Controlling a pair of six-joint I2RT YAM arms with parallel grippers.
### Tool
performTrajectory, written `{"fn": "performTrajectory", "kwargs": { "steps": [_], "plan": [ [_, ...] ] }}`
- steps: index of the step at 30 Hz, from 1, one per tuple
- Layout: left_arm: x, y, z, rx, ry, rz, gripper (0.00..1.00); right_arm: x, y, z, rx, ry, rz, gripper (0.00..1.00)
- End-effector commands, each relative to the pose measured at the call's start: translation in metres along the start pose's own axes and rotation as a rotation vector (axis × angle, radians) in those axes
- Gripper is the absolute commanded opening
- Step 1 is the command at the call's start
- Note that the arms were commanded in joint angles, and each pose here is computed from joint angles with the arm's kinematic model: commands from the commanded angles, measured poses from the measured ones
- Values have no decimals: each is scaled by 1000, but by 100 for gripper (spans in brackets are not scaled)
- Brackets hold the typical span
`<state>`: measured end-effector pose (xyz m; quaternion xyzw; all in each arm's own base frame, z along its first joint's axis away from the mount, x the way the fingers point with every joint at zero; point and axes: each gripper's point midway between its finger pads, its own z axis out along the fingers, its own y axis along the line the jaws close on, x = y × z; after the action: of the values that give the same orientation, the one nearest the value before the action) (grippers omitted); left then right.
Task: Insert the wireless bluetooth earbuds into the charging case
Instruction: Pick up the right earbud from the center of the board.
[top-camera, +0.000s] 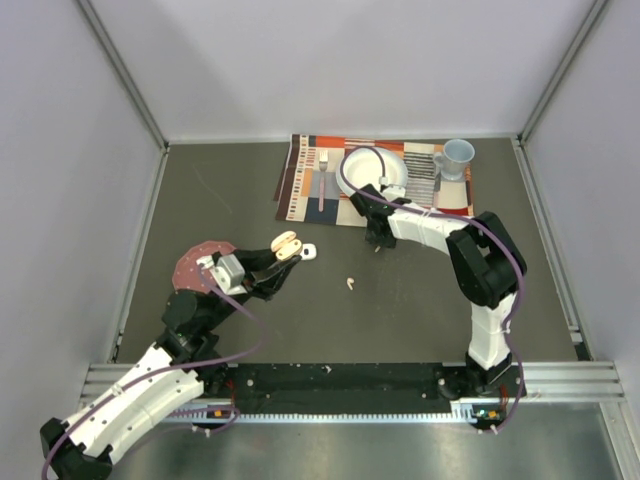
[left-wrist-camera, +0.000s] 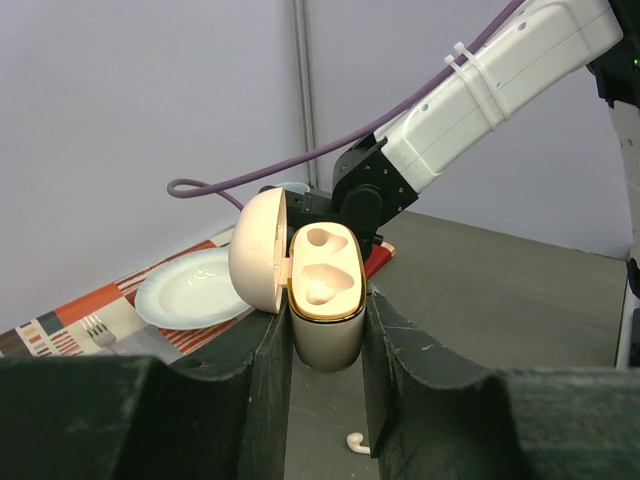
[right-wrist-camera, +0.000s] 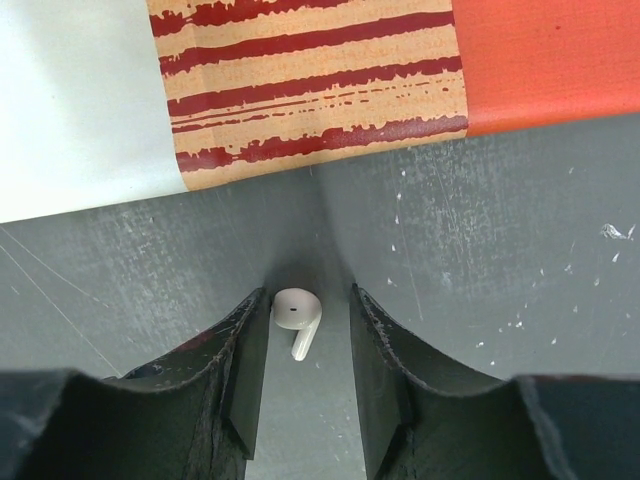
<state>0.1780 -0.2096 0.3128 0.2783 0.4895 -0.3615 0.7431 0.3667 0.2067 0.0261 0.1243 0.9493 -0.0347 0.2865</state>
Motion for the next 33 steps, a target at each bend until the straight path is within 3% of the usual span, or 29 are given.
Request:
{"fn": "performTrajectory", "kwargs": {
  "steps": [1,7,18,22,24,25,33],
  "plan": [
    [-7,3,2,-11,-31,12,0,-6,12,0,-17,-13,0,37],
    [-6,4,4,-12,-28,12,0,-5,12,2,-12,-12,-10,27],
    [-7,4,5,-11,-27,15,0,-6,8,1,-3,-19,-17,20],
    [-7,4,5,-11,-27,14,0,-8,7,-2,-5,-27,-22,14],
    [-8,4,5,-9,-28,12,0,-10,8,-4,-11,-37,-32,4],
    [-7,3,5,-9,-27,12,0,-12,9,-7,-19,-46,-34,0],
    [-7,8,5,-38,-32,1,0,-40,20,-63,-198,-245,-44,0]
  ]
}}
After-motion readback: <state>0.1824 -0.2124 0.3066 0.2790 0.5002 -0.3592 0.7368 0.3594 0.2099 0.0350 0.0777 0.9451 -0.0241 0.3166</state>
